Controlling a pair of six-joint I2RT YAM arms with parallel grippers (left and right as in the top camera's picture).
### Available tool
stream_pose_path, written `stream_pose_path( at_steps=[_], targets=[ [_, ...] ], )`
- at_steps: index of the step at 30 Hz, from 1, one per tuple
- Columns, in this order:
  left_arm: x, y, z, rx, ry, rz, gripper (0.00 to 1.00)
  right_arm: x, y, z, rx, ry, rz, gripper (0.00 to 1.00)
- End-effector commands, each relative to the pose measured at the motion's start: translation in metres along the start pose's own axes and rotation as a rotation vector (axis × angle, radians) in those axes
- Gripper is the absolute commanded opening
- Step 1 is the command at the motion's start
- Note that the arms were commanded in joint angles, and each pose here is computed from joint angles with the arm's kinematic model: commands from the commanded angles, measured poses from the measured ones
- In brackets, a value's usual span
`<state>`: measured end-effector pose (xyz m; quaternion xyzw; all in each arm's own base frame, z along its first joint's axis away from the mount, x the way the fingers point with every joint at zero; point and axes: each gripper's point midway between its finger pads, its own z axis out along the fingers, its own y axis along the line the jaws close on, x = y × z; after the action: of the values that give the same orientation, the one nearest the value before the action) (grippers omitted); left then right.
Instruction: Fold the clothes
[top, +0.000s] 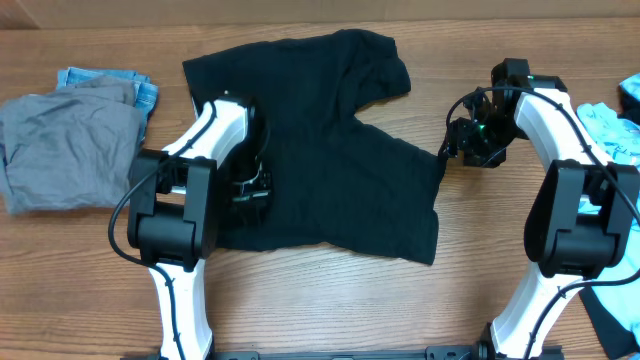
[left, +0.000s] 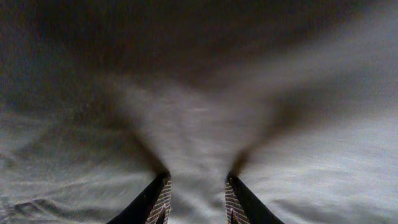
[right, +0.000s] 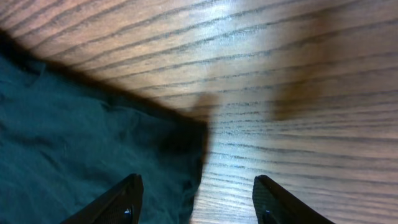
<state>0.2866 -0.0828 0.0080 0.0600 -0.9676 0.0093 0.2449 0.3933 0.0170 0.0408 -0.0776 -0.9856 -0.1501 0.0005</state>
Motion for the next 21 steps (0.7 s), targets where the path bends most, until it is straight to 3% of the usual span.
stream_pose_path(
  at_steps=[1, 8, 19, 20, 21],
  targets=[
    [0.015, 0.018, 0.025, -0.057, 0.058, -0.048, 0.33, -0.001, 0.004, 0.006, -0.011, 0.007, -0.015, 0.61],
    [0.047, 0.04, 0.064, -0.127, 0.172, -0.07, 0.33, 0.006, 0.004, 0.007, -0.011, 0.032, -0.009, 0.6],
    [0.042, 0.041, 0.065, -0.134, 0.149, -0.055, 0.34, 0.041, 0.011, 0.045, 0.004, 0.12, -0.036, 0.56],
    [0.043, 0.041, 0.064, -0.135, 0.152, -0.055, 0.34, 0.039, 0.011, 0.047, 0.003, 0.112, -0.039, 0.48],
    [0.043, 0.041, 0.064, -0.135, 0.153, -0.056, 0.34, 0.036, 0.011, 0.047, 0.001, 0.099, -0.043, 0.3]
  ],
)
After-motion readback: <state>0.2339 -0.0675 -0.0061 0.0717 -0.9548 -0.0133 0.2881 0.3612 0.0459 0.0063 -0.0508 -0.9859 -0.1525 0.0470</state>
